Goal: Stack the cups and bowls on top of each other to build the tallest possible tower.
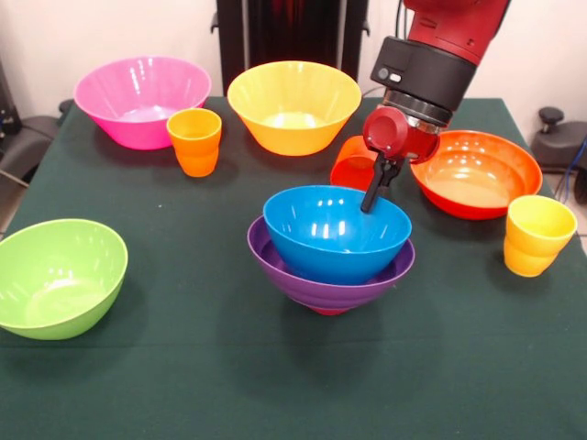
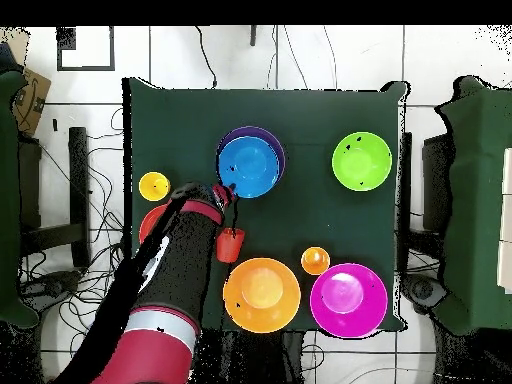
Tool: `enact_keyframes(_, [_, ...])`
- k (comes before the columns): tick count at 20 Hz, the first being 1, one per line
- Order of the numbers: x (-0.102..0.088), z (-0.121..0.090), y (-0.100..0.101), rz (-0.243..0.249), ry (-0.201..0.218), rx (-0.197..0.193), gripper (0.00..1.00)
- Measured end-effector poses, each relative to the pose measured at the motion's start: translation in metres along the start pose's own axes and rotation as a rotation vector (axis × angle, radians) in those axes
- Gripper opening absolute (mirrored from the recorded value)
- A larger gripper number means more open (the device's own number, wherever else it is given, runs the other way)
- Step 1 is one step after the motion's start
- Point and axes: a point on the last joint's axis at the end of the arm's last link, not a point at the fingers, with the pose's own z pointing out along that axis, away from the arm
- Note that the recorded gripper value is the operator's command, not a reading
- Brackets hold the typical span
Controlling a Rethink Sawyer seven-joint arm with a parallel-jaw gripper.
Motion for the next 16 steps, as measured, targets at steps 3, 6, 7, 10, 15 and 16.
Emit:
enact_keyframes(3, [0.0000,0.0000,0.0000,0.000,0.000,0.000,0.00])
enact_keyframes(6, [0.0000,0.0000,0.0000,0.000,0.000,0.000,0.00])
enact_keyframes(7, [0.0000,0.0000,0.0000,0.000,0.000,0.000,0.00])
enact_keyframes(10, [0.0000,0.0000,-0.0001,0.000,0.000,0.000,0.00])
enact_keyframes(15, [0.0000,0.0000,0.0000,0.000,0.000,0.000,1.00])
enact_keyframes(16, [0.0000,0.0000,-0.0001,0.000,0.000,0.000,1.00])
